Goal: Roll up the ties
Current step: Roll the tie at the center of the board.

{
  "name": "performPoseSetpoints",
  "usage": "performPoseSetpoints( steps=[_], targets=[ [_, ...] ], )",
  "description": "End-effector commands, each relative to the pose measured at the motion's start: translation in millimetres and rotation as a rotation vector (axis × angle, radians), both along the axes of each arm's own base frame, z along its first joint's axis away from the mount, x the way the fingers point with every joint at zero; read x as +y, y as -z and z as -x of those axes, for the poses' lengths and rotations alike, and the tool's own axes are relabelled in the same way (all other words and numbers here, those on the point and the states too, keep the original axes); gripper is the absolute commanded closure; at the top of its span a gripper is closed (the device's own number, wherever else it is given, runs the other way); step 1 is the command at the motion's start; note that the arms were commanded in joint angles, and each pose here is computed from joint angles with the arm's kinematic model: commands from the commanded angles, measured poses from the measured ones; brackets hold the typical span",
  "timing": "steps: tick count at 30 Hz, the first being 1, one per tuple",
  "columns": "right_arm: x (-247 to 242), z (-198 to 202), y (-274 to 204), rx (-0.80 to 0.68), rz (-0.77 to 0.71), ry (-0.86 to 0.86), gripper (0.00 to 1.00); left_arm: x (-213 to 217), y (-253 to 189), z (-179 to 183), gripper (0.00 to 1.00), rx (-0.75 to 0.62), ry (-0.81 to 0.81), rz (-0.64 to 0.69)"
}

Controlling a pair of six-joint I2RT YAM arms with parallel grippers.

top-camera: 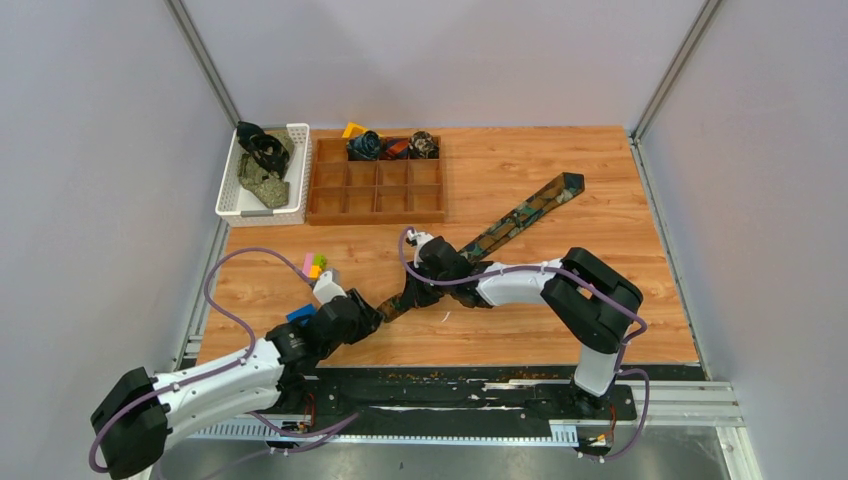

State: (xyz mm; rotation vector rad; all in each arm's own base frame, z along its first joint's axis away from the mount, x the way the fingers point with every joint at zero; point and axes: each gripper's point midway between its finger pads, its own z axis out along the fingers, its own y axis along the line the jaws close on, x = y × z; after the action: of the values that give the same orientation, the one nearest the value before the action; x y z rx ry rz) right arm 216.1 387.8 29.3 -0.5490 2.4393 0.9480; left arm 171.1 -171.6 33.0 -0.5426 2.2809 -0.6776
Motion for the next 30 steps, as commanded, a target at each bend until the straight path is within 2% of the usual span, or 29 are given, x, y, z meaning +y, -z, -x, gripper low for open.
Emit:
performPoseSetpoints(
  steps=[1, 10, 20, 25, 28, 30],
  targets=[
    [-6.3, 5.8, 14.2, 0.025, 0.022, -0.004, 1.0, -11.8, -28.8, -15.6, 0.5, -0.045, -0.048, 0.082],
    [-6.1, 8.7, 15.9, 0.034, 0.01, -0.009, 1.0, -18.6, -37.8, -26.7, 0.47, -0.049, -0.086, 0.095],
    [-8.1, 11.1, 18.7, 0.041, 0.006, -0.011, 1.0, -20.9, -9.3, -26.5, 0.5, 0.013, -0.118, 0.094],
    [-8.4, 11.7, 18.6, 0.039, 0.001, -0.012, 1.0, -20.0, -1.1, -25.1, 0.61, 0.026, -0.113, 0.073],
    [-8.9, 12.4, 18.5, 0.042, -0.001, -0.01, 1.0, -19.3, 1.5, -23.3, 0.72, 0.032, -0.106, 0.067],
    [-9.4, 12.2, 18.3, 0.041, 0.0, -0.01, 1.0, -18.7, 2.0, -21.9, 0.72, 0.035, -0.103, 0.068]
  ],
)
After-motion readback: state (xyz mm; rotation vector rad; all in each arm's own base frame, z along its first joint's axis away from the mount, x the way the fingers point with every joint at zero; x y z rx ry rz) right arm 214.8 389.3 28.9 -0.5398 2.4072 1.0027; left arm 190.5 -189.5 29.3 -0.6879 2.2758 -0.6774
